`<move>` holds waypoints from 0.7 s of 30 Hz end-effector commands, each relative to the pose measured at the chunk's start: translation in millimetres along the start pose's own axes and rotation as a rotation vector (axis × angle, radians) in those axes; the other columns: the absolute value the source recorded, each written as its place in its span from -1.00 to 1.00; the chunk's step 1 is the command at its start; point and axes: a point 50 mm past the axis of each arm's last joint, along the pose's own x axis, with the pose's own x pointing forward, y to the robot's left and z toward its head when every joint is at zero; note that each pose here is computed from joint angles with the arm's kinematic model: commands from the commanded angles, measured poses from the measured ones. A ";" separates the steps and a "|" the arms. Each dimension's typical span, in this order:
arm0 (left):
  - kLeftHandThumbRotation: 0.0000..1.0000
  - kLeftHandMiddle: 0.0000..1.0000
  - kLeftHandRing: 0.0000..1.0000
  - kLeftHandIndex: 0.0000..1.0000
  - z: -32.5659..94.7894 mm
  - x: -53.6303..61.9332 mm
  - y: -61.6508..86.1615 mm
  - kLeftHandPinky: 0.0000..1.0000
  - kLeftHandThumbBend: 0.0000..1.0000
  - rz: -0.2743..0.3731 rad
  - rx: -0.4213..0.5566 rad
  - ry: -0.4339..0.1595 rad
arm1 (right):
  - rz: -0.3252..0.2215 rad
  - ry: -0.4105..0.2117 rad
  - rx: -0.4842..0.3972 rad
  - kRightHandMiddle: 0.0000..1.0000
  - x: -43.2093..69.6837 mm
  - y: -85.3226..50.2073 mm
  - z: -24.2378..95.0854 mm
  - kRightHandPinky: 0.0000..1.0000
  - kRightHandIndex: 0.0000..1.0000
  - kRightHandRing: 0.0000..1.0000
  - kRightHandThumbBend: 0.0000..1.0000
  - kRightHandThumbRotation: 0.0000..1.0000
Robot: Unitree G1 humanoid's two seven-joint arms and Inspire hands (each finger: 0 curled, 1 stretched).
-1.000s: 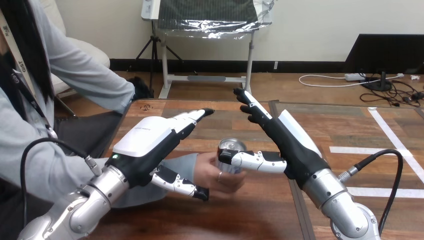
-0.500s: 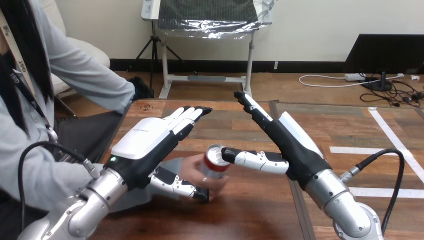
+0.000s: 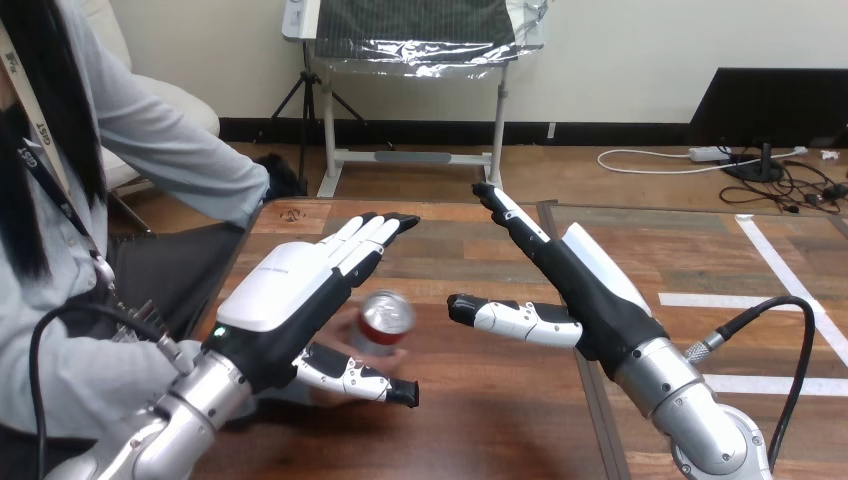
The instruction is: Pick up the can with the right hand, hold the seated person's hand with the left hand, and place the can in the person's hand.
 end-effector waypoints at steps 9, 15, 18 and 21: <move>0.09 1.00 0.99 1.00 14.6 -2.6 15.0 0.75 1.00 0.212 -0.050 -0.128 | -0.113 -0.198 0.002 1.00 -1.9 -11.8 23.5 1.00 1.00 1.00 1.00 0.44; 0.16 1.00 0.94 1.00 23.3 -7.9 13.4 0.66 1.00 0.301 -0.124 -0.204 | -0.145 -0.253 0.013 1.00 -8.1 -10.1 24.1 1.00 1.00 1.00 1.00 0.48; 0.20 1.00 0.93 1.00 27.7 -10.1 12.1 0.64 1.00 0.329 -0.170 -0.231 | -0.162 -0.282 0.004 1.00 -11.7 -8.9 24.5 1.00 1.00 1.00 1.00 0.51; 0.23 1.00 0.93 1.00 32.9 -12.0 11.2 0.63 1.00 0.359 -0.234 -0.265 | -0.176 -0.313 0.018 1.00 -15.2 -6.8 24.8 1.00 1.00 1.00 1.00 0.54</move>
